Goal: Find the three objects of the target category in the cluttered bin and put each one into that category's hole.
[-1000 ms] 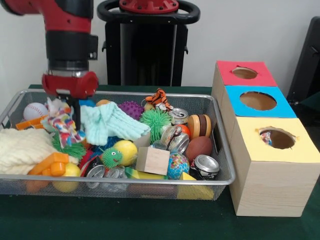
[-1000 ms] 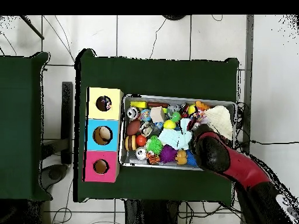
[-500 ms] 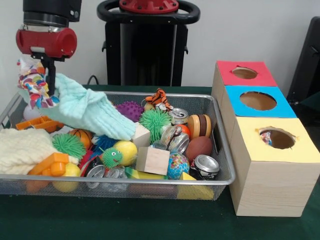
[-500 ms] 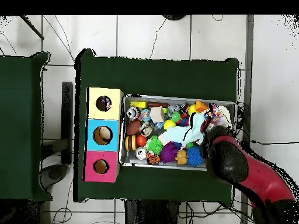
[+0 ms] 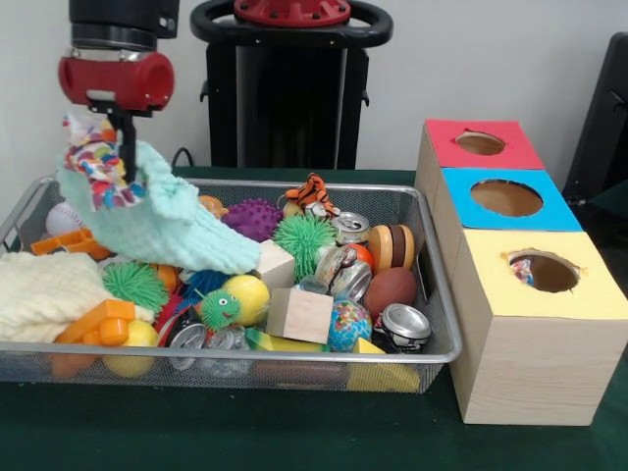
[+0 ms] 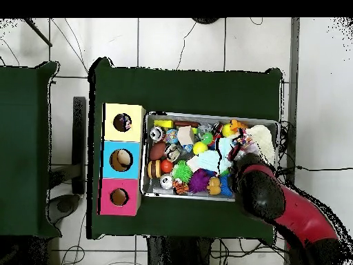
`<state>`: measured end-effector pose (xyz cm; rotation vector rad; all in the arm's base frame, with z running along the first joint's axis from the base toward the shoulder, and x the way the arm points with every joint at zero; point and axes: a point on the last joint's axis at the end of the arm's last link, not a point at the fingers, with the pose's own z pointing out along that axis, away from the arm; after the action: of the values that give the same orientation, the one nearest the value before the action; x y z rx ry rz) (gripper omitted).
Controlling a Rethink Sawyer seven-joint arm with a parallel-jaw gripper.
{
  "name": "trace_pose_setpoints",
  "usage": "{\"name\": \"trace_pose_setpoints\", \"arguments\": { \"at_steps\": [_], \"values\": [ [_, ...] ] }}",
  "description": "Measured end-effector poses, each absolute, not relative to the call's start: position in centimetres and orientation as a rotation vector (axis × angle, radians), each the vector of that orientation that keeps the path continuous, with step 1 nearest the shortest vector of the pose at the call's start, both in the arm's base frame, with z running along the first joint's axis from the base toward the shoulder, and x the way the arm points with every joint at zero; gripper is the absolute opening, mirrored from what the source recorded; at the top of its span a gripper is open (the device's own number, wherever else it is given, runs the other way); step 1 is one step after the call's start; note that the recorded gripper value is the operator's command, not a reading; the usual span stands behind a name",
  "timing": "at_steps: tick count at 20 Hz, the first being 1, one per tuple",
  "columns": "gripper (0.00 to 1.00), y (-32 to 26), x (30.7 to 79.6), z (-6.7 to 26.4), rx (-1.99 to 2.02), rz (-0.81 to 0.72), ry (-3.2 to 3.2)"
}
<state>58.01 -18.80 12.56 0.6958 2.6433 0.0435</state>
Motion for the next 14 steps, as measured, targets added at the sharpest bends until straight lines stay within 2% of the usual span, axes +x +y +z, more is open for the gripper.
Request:
{"name": "trace_pose_setpoints", "arguments": {
  "at_steps": [8,14],
  "values": [
    [0.00,-9.2,54.8,10.6,0.668,0.124,2.774],
    [0.00,-5.4,52.0,9.4,0.670,0.147,2.821]
  ]
}}
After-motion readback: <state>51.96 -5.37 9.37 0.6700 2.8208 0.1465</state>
